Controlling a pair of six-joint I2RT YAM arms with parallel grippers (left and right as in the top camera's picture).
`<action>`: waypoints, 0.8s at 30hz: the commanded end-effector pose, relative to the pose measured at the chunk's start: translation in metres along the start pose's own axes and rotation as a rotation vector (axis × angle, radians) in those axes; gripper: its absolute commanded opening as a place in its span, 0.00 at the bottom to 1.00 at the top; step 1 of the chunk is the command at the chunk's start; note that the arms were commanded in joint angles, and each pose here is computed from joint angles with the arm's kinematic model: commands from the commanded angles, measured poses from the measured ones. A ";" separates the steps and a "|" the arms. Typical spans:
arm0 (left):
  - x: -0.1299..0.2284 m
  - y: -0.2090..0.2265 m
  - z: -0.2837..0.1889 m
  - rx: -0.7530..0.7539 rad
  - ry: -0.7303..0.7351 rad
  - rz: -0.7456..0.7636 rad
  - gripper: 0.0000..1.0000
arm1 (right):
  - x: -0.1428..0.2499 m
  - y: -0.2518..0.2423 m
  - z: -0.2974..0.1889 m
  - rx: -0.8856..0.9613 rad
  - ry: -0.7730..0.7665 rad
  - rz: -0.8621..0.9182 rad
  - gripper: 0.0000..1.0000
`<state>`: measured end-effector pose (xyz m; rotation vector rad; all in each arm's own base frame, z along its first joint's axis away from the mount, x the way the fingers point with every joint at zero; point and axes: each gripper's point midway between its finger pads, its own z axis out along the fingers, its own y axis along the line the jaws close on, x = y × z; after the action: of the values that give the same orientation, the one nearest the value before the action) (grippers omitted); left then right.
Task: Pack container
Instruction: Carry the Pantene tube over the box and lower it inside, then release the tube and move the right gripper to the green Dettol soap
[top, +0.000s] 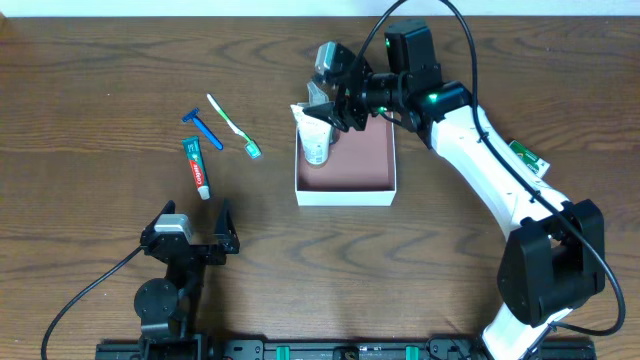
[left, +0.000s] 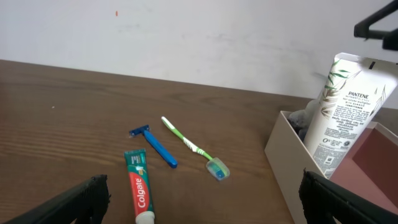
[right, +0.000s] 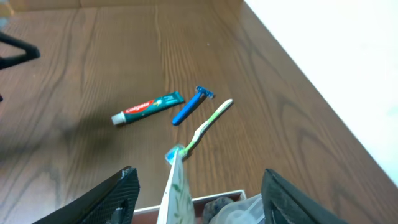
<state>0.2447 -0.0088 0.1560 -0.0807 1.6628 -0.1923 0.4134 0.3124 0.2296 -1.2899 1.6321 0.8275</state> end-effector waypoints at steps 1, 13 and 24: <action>0.015 0.002 0.001 -0.005 0.047 0.010 0.98 | -0.047 0.005 -0.012 0.000 -0.074 0.003 0.66; 0.015 0.002 0.001 -0.005 0.047 0.010 0.98 | -0.076 -0.063 -0.154 0.547 -0.075 0.409 0.88; 0.015 0.002 0.001 -0.005 0.047 0.010 0.98 | 0.096 -0.067 -0.300 1.200 0.413 0.996 0.99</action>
<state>0.2447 -0.0087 0.1559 -0.0810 1.6631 -0.1920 0.4070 0.0512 0.2798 -0.0662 2.4391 0.1915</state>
